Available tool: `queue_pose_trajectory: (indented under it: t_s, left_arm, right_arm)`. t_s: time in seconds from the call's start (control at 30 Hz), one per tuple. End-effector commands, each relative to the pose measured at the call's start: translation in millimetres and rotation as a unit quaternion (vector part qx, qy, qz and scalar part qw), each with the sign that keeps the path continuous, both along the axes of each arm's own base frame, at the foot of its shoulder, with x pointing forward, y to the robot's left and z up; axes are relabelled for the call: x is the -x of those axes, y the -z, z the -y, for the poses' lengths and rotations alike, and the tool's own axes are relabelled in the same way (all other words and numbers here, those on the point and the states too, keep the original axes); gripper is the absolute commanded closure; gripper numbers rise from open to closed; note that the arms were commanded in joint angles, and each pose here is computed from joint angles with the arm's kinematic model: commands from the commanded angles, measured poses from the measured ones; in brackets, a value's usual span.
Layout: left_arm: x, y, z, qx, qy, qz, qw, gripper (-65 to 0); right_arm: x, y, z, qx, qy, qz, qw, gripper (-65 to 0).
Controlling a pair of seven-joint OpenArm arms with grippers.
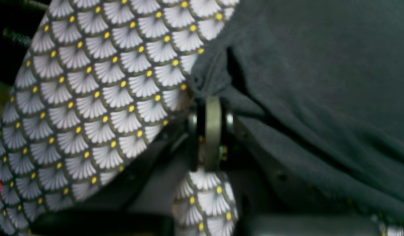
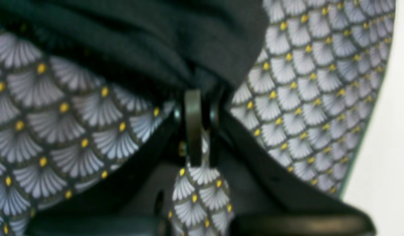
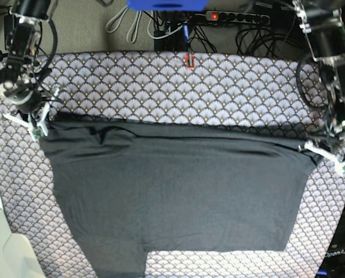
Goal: Fold the T-shirt properly
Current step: 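Pull the gripped edge away from the hem with both grippers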
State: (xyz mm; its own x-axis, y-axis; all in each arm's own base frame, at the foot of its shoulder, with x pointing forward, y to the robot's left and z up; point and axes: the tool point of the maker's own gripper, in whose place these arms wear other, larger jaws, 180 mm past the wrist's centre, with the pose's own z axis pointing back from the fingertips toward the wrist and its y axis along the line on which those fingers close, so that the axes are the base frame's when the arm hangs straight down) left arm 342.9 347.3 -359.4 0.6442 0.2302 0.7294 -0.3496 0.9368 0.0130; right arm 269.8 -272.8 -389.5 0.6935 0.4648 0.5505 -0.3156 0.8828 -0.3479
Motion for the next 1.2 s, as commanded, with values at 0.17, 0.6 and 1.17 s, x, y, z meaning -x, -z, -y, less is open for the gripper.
queue_pose_trajectory:
  t_s: [0.17, 0.6, 1.17]
  left_arm:
    - [34.9, -36.4, -33.9, -0.033, -0.040, 0.010, 0.999, -0.4]
    - [106.6, -46.7, -41.3, -0.080, -0.042, -0.032, 0.995, -0.4]
    - [115.6, -46.0, -44.1, -0.094, -0.032, -0.048, 0.994, -0.4]
  right_arm:
    - [21.0, -19.2, 2.6, 0.036, -0.015, 0.009, 0.9992, 0.0]
    - [73.8, -31.7, -4.9, 0.068, -0.041, -0.012, 0.9968, 0.0]
    - [62.4, -68.4, 39.7, 0.106, 0.020, 0.037, 0.9935, 0.0]
